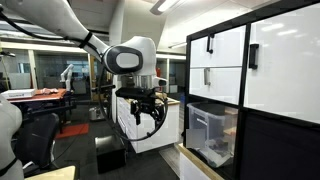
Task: Slide out the storage container
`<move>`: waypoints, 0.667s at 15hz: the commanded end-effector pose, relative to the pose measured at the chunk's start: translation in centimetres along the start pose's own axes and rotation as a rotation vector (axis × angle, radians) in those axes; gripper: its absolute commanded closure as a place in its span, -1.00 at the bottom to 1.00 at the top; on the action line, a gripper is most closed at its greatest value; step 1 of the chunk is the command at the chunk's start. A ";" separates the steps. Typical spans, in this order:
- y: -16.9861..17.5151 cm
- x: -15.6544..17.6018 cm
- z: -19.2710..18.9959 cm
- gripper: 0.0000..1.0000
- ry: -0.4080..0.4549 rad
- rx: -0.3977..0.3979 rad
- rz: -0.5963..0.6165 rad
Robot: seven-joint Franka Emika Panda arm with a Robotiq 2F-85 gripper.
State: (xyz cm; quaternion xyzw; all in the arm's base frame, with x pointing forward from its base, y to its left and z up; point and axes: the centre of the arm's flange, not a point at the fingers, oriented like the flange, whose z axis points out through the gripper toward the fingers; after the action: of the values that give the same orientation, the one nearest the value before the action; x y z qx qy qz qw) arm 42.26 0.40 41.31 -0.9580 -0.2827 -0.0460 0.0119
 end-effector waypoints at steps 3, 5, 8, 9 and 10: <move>-0.4 1.0 0.6 -1.00 0.003 -0.002 -0.019; -0.8 2.3 1.0 -1.00 -0.003 -0.017 -0.051; -1.0 4.8 1.6 -1.00 -0.012 -0.035 -0.108; -0.9 5.5 1.8 -1.00 -0.011 -0.037 -0.129; -0.7 6.3 2.0 -1.00 -0.008 -0.039 -0.147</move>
State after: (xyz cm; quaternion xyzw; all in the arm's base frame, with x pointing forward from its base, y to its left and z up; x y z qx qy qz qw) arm 44.28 3.75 40.10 -0.9457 -0.3223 -0.0414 -0.0018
